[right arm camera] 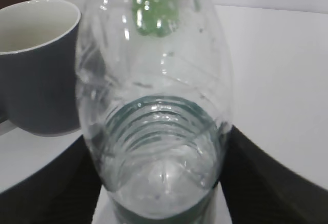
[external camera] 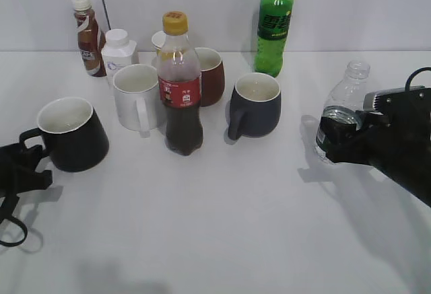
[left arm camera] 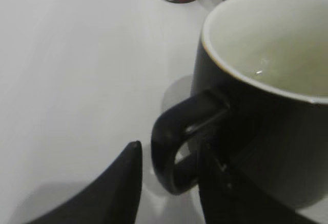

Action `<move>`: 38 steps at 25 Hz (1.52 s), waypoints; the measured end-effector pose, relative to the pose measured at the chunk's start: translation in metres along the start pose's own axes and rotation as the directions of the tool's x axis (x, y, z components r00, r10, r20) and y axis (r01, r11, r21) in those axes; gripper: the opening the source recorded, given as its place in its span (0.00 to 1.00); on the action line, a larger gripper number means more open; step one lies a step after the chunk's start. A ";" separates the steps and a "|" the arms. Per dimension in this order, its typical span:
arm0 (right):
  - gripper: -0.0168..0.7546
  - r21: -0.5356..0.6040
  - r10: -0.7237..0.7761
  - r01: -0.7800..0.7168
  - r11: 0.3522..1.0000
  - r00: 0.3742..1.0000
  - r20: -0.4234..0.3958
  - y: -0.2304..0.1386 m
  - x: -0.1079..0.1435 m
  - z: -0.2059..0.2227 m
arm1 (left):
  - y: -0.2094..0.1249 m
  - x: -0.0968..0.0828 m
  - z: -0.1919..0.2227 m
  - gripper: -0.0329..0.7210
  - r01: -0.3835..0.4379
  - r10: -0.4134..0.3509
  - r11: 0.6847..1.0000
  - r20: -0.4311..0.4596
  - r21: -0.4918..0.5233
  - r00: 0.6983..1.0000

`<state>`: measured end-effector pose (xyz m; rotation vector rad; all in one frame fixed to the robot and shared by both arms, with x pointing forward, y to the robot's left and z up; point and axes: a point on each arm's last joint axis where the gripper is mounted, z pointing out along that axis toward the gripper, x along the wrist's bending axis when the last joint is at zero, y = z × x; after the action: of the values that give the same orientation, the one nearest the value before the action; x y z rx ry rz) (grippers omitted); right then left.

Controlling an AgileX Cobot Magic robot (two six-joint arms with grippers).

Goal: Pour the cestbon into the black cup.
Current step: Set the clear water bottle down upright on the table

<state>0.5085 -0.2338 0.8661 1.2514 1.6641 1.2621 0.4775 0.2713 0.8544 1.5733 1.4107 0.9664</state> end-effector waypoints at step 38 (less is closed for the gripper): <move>0.81 -0.204 -0.071 0.079 0.976 0.996 0.045 0.054 -0.001 -0.022 | 0.044 -0.006 -0.058 0.44 0.039 -0.016 0.978 0.112 -0.206 0.994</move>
<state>0.5040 -0.2376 0.9245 1.0714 1.4978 1.3192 0.4409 0.2669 0.9170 1.4260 1.2115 0.9632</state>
